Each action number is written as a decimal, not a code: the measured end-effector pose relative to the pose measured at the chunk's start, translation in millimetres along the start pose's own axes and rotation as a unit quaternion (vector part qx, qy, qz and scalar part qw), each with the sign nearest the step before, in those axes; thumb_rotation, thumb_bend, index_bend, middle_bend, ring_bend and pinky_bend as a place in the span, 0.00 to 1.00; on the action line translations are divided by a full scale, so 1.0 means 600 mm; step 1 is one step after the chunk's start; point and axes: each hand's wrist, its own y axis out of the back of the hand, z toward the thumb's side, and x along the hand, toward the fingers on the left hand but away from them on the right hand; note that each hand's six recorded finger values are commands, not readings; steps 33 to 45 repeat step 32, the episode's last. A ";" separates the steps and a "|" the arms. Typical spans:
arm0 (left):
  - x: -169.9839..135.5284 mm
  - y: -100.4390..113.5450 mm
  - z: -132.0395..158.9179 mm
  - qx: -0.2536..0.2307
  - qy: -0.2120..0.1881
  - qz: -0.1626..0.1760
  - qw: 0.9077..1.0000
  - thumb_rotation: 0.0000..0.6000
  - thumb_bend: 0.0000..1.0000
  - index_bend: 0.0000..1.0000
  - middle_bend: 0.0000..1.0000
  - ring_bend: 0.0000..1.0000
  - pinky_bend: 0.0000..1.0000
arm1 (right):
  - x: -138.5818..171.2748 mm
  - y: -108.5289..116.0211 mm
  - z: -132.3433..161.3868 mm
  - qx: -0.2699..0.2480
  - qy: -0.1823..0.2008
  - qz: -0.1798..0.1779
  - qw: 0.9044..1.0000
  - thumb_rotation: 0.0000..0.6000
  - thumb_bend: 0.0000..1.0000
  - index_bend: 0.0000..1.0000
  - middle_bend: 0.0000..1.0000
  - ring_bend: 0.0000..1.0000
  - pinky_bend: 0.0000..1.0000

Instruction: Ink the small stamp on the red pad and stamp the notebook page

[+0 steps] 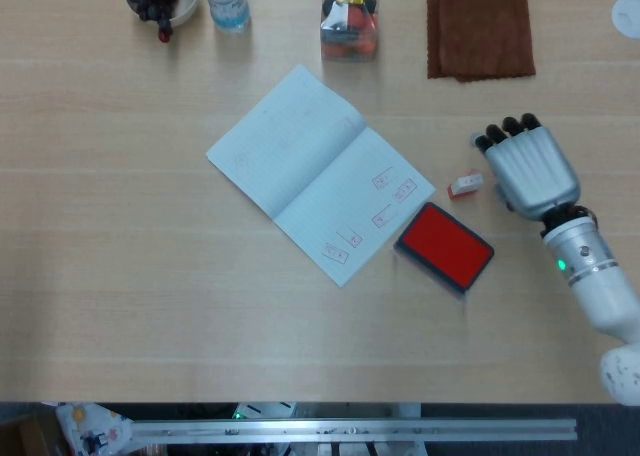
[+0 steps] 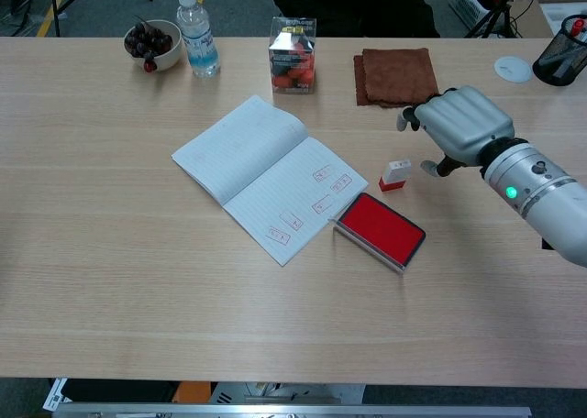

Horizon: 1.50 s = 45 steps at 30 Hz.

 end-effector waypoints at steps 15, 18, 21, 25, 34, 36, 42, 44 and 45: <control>0.019 0.014 0.025 -0.003 0.000 0.040 0.999 1.00 0.27 0.04 0.05 0.03 0.06 | 0.178 0.087 -0.206 -0.026 -0.156 -0.101 0.982 1.00 0.23 0.42 0.42 0.30 0.28; 0.020 0.016 0.031 -0.005 -0.003 0.044 0.999 1.00 0.27 0.04 0.05 0.03 0.06 | 0.225 0.090 -0.232 -0.029 -0.179 -0.109 0.977 1.00 0.23 0.42 0.42 0.30 0.28; 0.020 0.017 0.034 -0.007 -0.005 0.047 0.999 1.00 0.27 0.04 0.05 0.03 0.06 | 0.266 0.088 -0.249 -0.037 -0.197 -0.110 0.974 1.00 0.23 0.43 0.43 0.30 0.28; 0.020 0.018 0.040 -0.009 -0.010 0.051 0.999 1.00 0.27 0.04 0.05 0.03 0.06 | 0.303 0.082 -0.265 -0.045 -0.212 -0.102 0.971 1.00 0.23 0.43 0.43 0.30 0.28; 0.021 0.019 0.045 -0.013 -0.014 0.057 0.998 1.00 0.27 0.04 0.05 0.03 0.06 | 0.312 0.075 -0.271 -0.054 -0.215 -0.091 0.971 1.00 0.23 0.43 0.43 0.30 0.28; 0.021 0.019 0.045 -0.013 -0.014 0.057 0.998 1.00 0.27 0.04 0.05 0.03 0.06 | 0.312 0.075 -0.271 -0.054 -0.215 -0.091 0.971 1.00 0.23 0.43 0.43 0.30 0.28; 0.021 0.019 0.045 -0.013 -0.014 0.057 0.998 1.00 0.27 0.04 0.05 0.03 0.06 | 0.312 0.075 -0.271 -0.054 -0.215 -0.091 0.971 1.00 0.23 0.43 0.43 0.30 0.28; 0.021 0.019 0.045 -0.013 -0.014 0.057 0.998 1.00 0.27 0.04 0.05 0.03 0.06 | 0.312 0.075 -0.271 -0.054 -0.215 -0.091 0.971 1.00 0.23 0.43 0.43 0.30 0.28; 0.021 0.019 0.045 -0.013 -0.014 0.057 0.998 1.00 0.27 0.04 0.05 0.03 0.06 | 0.312 0.075 -0.271 -0.054 -0.215 -0.091 0.971 1.00 0.23 0.43 0.43 0.30 0.28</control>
